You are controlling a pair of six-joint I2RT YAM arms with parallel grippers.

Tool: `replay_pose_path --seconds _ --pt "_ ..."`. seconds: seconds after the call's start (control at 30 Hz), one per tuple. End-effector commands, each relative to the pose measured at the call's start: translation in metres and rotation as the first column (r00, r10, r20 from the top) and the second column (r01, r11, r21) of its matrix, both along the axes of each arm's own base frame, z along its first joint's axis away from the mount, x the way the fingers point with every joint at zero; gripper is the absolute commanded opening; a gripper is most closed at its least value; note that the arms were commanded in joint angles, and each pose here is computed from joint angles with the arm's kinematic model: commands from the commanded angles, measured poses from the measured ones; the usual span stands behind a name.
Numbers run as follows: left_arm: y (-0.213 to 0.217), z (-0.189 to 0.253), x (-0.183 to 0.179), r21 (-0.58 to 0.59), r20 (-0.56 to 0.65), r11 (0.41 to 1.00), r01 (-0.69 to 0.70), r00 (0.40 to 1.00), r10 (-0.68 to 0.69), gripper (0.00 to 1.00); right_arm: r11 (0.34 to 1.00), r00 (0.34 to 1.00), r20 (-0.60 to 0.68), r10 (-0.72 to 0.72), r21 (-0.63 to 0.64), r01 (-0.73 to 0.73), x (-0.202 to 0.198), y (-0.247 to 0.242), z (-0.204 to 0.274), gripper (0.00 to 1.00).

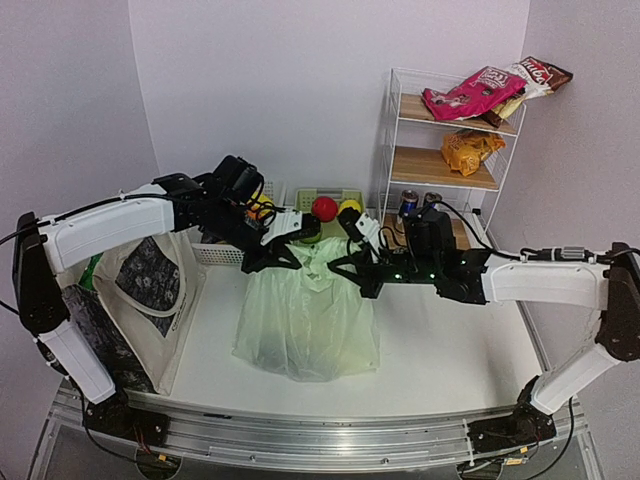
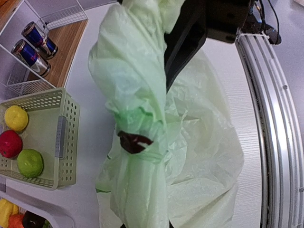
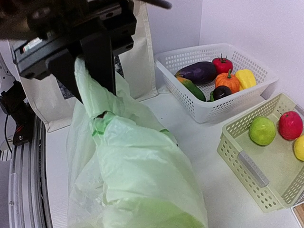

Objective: Place the mixed food into the grocery bags and tie them

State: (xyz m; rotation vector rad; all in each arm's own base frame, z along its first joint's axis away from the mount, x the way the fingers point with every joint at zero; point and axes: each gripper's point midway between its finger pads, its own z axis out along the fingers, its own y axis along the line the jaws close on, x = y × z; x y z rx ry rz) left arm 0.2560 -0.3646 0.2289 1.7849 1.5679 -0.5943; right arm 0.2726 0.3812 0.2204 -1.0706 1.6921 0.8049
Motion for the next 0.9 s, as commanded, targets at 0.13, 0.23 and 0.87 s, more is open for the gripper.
replay_pose_path --seconds 0.13,0.23,0.87 --pt "-0.006 0.038 -0.034 -0.085 -0.067 0.989 0.118 0.990 -0.124 0.00 0.995 0.995 0.033 -0.095 -0.005 0.095 0.018 0.000 0.004 0.00" --pt "-0.011 0.026 -0.045 -0.061 -0.062 0.987 0.152 0.986 -0.155 0.00 0.988 0.990 0.017 -0.140 0.070 0.139 0.028 0.011 0.017 0.00" --pt "0.037 0.071 -0.024 -0.023 0.012 0.981 0.192 0.981 -0.192 0.80 0.983 0.987 0.015 -0.162 0.085 0.160 0.024 0.011 0.008 0.00"
